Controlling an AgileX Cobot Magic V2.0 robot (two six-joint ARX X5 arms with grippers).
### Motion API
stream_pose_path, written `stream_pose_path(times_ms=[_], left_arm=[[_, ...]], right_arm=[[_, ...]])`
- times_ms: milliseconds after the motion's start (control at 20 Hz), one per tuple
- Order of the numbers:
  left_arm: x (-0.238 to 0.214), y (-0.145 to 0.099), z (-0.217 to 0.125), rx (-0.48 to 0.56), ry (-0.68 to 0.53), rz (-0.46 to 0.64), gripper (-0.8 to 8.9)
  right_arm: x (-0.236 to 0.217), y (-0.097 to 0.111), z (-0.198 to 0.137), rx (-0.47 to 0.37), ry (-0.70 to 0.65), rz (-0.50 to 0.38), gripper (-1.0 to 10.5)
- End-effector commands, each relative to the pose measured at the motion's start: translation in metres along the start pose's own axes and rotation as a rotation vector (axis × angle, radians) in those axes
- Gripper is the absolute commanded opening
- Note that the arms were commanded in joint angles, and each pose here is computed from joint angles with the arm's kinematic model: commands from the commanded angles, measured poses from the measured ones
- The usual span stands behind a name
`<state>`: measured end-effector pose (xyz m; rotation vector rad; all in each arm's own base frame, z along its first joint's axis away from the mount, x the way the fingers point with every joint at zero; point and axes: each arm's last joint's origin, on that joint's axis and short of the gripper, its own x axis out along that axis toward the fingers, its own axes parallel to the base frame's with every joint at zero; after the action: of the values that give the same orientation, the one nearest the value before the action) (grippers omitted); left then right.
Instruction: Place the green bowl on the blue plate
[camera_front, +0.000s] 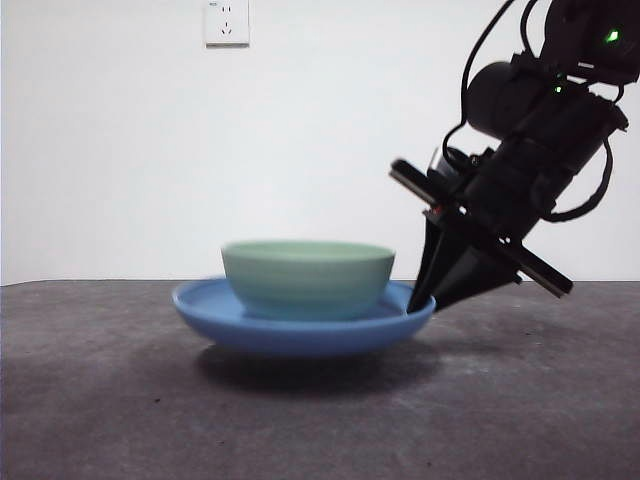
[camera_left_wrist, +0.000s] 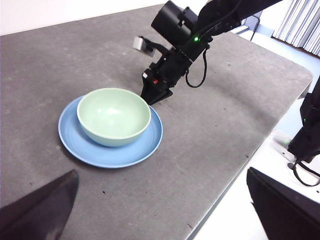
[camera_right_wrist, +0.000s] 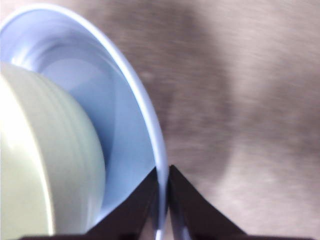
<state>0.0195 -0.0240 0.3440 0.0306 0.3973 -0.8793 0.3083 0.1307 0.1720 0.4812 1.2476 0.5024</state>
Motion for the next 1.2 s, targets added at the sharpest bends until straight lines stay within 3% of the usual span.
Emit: stream_pose_path(times_ms=[50, 400, 550, 700, 800, 1000, 1200], left_arm=[[-0.001, -0.001, 0.003, 0.007, -0.016, -0.005, 5.98], [-0.001, -0.001, 0.003, 0.007, -0.016, -0.005, 5.98], [-0.001, -0.001, 0.003, 0.006, -0.016, -0.005, 5.98], [-0.001, -0.001, 0.003, 0.006, -0.016, -0.005, 5.98], [-0.001, -0.001, 0.003, 0.007, -0.016, -0.005, 5.98], [-0.001, -0.001, 0.003, 0.007, -0.016, -0.005, 5.97], [-0.001, -0.001, 0.003, 0.006, -0.015, -0.005, 5.97]], right_arm=[[0.008, 0.001, 0.005, 0.013, 0.002, -0.003, 0.1], [0.016, -0.002, 0.003, 0.013, 0.031, 0.0, 0.2], [0.015, -0.002, 0.003, -0.005, 0.027, 0.001, 1.7], [0.002, 0.001, 0.006, -0.034, -0.009, -0.008, 1.8], [-0.014, 0.01, 0.006, -0.075, -0.051, 0.003, 1.9], [-0.07, 0.035, -0.009, -0.193, -0.127, 0.013, 3.4], [-0.135, 0.052, -0.051, -0.341, -0.154, -0.08, 4.6]])
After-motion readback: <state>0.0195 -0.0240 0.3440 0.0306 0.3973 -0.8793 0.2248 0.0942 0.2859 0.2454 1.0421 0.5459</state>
